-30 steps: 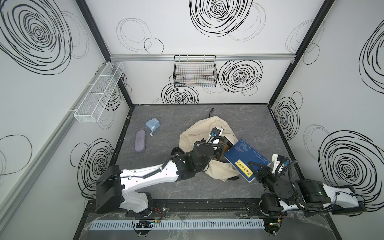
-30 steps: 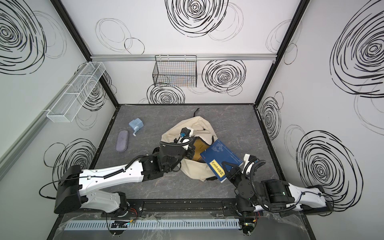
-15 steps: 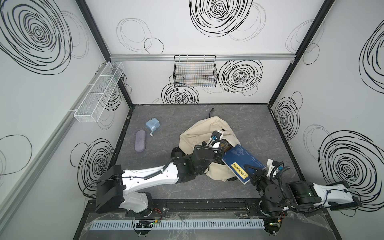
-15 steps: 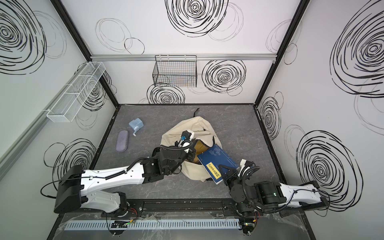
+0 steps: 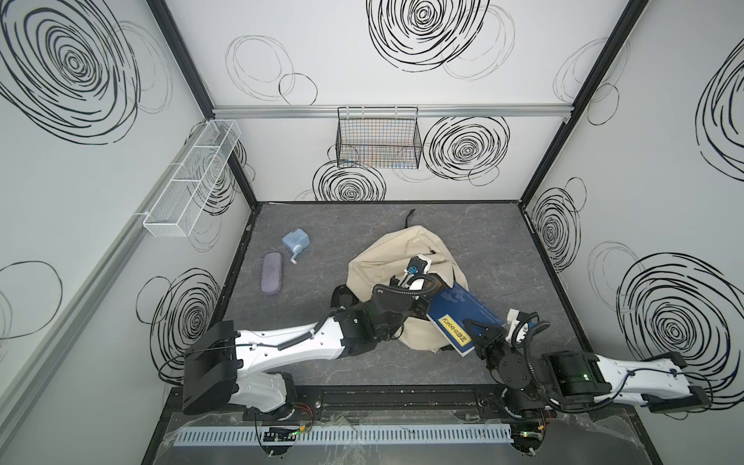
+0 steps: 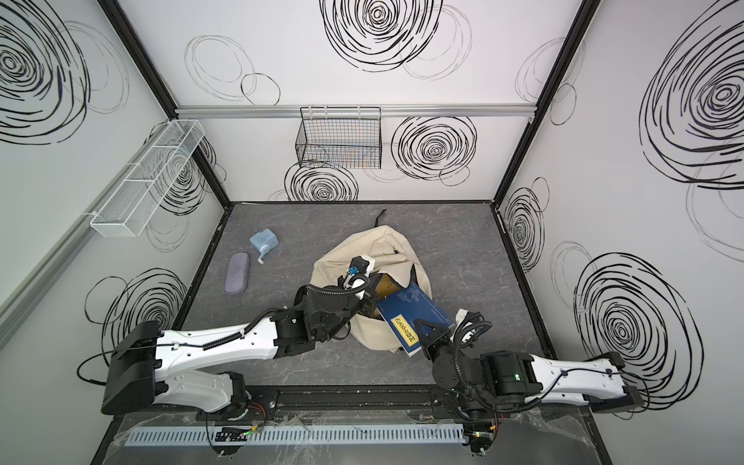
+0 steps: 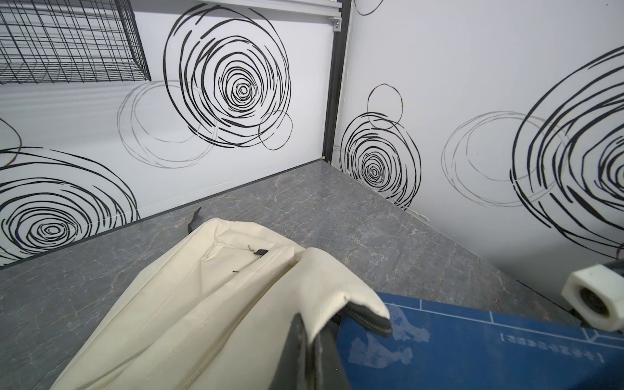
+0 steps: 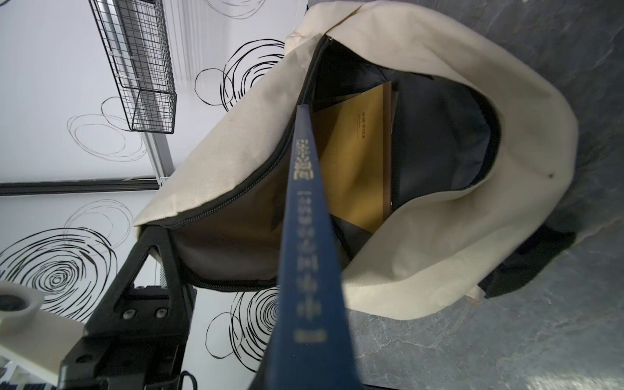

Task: Pack books, pencil case, and school supplies into a backpack
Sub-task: Place the book in the student bag.

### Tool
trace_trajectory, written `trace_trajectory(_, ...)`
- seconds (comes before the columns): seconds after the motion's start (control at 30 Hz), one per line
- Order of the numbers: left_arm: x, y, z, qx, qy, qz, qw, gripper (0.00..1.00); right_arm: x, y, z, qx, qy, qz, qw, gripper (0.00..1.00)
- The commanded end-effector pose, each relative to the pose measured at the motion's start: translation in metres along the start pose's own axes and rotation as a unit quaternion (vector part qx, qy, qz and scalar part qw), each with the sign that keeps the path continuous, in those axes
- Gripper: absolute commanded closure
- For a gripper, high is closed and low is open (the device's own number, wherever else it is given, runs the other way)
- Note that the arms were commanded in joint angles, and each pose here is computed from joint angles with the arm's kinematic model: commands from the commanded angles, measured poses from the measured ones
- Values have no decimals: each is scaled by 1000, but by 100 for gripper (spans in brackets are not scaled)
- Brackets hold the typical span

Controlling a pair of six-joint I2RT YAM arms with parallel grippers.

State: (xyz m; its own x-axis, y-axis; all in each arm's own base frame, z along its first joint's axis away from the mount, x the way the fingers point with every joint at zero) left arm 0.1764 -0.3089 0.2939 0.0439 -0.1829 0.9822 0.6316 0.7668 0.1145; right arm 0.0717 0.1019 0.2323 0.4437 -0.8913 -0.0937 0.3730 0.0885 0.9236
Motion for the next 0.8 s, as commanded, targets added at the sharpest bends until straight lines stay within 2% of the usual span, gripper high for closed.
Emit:
trace_trajectory(0.0, 29, 3, 15, -14, -67, 32, 997, 100, -6, 12, -18, 8, 24, -6, 1000, 100)
trace_trajectory(0.17, 28, 7, 22, -11, -68, 26, 997, 100, 14, 13, -69, -3, 91, -24, 996, 100)
trace_trajectory(0.33, 26, 9, 22, -25, -62, 16, 998, 100, 29, 35, -94, 25, 88, 10, 996, 100)
trace_trajectory(0.4, 25, 9, 22, -35, -58, 16, 998, 100, 26, 43, -105, 40, 107, 18, 993, 100)
trace_trajectory(0.6, 25, 11, 19, -53, -52, 30, 997, 100, 17, 47, -124, 20, 154, 33, 987, 100)
trace_trajectory(0.77, 21, 17, 12, -46, -45, 41, 997, 100, 11, 52, -117, 1, 171, 53, 984, 100)
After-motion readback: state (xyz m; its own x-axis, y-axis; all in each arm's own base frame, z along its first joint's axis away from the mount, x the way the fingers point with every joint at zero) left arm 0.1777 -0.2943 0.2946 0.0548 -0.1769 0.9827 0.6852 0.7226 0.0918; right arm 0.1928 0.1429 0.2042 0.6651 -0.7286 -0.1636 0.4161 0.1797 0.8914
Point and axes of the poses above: each gripper's point midway between its finger pads, its own z axis back along the fingers, its own y axis along the line the jaws close on, x = y × z, the point moved 9 cm from there along z, back along the fingers, and after that the axes turned 12 degrees about -z, right-handed, at the moved point
